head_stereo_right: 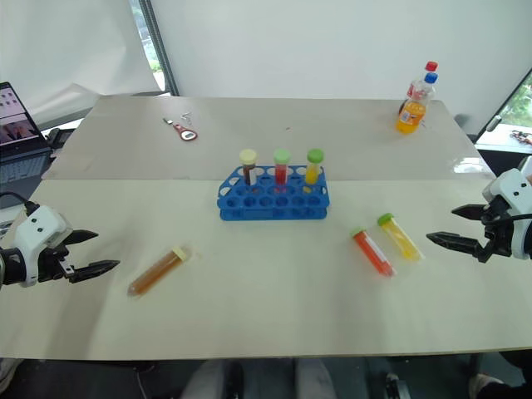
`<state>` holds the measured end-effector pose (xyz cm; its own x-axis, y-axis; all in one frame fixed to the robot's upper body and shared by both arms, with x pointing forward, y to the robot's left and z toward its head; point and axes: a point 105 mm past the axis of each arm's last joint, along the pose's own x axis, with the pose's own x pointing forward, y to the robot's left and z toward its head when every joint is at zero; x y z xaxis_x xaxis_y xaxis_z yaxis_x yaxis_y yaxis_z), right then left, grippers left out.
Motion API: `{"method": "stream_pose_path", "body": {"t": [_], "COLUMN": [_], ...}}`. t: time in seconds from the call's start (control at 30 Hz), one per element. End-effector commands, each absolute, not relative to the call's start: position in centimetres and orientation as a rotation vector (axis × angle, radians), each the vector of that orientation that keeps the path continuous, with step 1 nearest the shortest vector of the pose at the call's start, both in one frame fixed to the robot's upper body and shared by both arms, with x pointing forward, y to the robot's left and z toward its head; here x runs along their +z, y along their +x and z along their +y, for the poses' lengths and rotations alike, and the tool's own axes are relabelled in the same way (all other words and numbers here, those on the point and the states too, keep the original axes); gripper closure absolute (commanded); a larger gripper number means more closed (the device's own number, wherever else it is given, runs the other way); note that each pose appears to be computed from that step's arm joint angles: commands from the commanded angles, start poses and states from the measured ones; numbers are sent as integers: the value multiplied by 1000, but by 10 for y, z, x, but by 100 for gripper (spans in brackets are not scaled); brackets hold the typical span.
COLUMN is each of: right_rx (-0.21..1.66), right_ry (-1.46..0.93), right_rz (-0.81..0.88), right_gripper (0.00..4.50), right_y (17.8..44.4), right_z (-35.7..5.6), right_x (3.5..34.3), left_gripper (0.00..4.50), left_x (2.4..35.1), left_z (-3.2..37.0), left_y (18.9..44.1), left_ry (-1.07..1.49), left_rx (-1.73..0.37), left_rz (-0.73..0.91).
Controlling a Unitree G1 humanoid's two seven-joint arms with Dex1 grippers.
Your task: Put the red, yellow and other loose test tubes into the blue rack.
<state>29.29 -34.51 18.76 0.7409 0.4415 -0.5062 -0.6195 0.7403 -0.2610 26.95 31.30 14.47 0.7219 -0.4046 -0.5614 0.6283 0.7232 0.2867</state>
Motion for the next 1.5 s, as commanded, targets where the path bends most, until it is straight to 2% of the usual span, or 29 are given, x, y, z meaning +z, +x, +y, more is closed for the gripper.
{"method": "stream_pose_path", "body": {"t": [0.03,0.4,0.6,0.7,0.93,1.07,1.33,1.43,1.5], "right_rx": [586,577,622,619,486,473,511,518,540], "right_ry": [-467,-432,-387,-406,-438,-438,-462,-446,-426], "right_rz": [401,342,335,426,803,917,1027,1041,1060], "right_gripper": [0,0,0,0,0,0,0,79,148], "right_y": [294,305,314,327,349,356,363,364,361], "right_z": [-348,-343,-324,-310,-311,-311,-309,-308,-308], "right_x": [206,209,216,208,170,158,141,137,132], "left_gripper": [0,0,0,0,0,0,0,0,0], "left_x": [166,178,186,196,208,208,206,205,202], "left_z": [315,322,275,222,147,126,111,108,110], "left_y": [273,276,268,261,244,234,231,231,231], "left_ry": [532,530,515,564,647,675,693,691,684], "left_rx": [-577,-527,-715,-925,-1242,-1350,-1394,-1391,-1381], "left_rz": [441,364,362,306,180,145,104,97,104]}}
